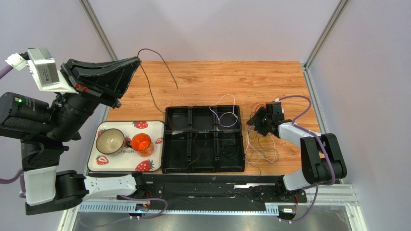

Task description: Untangle the cables

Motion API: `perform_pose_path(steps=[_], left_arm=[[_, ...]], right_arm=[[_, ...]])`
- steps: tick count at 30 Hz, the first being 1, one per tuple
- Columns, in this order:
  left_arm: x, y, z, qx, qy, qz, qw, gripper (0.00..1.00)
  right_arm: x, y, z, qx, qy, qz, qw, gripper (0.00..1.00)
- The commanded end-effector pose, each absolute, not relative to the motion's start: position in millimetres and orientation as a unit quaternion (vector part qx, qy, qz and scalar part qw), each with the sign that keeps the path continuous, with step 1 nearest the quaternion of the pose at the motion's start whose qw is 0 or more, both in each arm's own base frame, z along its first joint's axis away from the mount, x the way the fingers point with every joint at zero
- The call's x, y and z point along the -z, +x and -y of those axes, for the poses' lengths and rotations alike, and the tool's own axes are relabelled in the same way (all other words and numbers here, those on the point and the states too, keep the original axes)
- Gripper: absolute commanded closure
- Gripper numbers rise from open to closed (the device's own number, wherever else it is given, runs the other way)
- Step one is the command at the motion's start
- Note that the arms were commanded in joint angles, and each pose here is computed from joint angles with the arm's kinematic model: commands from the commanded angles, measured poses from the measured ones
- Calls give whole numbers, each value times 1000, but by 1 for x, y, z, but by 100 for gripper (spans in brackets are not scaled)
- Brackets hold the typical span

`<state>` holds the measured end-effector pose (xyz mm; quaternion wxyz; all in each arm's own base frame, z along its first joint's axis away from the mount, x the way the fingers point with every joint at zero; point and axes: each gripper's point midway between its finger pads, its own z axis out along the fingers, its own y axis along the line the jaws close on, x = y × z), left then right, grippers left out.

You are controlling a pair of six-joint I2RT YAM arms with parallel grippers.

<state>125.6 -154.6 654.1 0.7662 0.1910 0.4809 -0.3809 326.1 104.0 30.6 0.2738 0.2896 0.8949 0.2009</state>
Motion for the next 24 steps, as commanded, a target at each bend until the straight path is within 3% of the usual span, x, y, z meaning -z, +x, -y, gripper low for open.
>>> perform_pose_path(steps=[1, 24], left_arm=[[-658, 134, 151, 354, 182, -477, 783, 100], [-560, 206, 201, 256, 156, -587, 752, 100]], right_arm=[[-20, 322, -106, -199, 269, -900, 280, 39], [-11, 323, -111, -210, 252, -902, 281, 41]])
